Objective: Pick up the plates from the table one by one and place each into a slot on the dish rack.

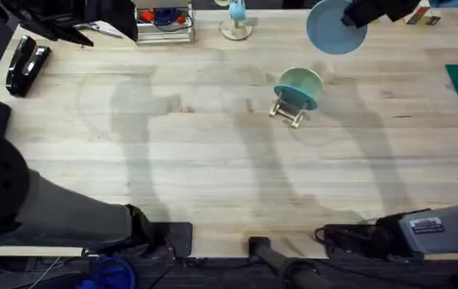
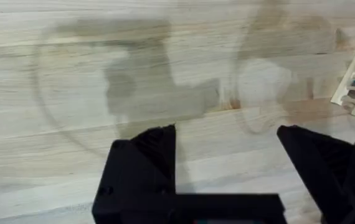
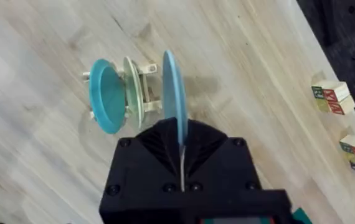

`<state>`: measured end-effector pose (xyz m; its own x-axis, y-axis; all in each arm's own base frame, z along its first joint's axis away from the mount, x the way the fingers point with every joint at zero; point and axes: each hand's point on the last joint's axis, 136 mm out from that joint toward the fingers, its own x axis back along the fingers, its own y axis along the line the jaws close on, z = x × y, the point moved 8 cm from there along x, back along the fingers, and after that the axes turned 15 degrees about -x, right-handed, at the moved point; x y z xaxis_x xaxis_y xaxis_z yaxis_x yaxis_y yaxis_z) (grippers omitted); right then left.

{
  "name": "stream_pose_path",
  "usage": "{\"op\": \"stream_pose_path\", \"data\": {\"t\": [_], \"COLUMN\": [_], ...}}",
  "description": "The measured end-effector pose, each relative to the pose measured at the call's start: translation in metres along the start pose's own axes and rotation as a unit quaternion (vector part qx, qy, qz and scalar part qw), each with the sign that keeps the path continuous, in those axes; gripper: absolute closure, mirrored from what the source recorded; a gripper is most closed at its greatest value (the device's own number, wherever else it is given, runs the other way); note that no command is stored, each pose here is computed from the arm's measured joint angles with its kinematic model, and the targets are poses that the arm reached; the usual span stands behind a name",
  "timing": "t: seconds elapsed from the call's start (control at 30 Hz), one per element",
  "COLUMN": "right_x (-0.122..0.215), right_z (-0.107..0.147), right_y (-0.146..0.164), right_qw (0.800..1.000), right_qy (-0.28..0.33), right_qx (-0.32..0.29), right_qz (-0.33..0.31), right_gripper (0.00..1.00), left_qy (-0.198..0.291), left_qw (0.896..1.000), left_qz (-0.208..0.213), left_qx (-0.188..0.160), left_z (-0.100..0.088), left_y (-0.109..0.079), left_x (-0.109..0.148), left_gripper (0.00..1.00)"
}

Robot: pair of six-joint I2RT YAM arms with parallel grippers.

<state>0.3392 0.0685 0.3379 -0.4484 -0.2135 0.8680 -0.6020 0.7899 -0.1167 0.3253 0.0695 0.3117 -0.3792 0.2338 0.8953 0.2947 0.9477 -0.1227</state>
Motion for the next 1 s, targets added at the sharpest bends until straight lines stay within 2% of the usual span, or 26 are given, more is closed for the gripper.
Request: {"op": "stream_pose_path", "data": {"t": [0.33, 0.67, 0.83, 1.0], "right_x": [0.0002, 0.0001, 0.0001, 0.0004], "right_z": [0.0059, 0.0024, 0.0032, 0.0049], "right_y": [0.0031, 0.0013, -0.0002, -0.0041], "right_qw": [0.996, 0.987, 0.987, 0.992], "right_qy": [0.018, 0.008, 0.011, 0.014], "right_qx": [-0.082, -0.161, -0.163, -0.125], "right_qz": [-0.008, -0.003, 0.006, 0.019], "right_gripper": [0.969, 0.97, 0.97, 0.97], "left_qy": [0.0, 0.0, 0.0, 0.0], "left_qw": [1.0, 1.0, 1.0, 1.0], "left_qz": [0.0, 0.0, 0.0, 0.0], "left_qx": [0.0, 0.0, 0.0, 0.0], "left_z": [0.0, 0.0, 0.0, 0.0], "left_y": [0.0, 0.0, 0.0, 0.0], "left_x": [0.0001, 0.0, -0.0001, 0.0], "left_gripper": [0.007, 0.007, 0.007, 0.007]}}
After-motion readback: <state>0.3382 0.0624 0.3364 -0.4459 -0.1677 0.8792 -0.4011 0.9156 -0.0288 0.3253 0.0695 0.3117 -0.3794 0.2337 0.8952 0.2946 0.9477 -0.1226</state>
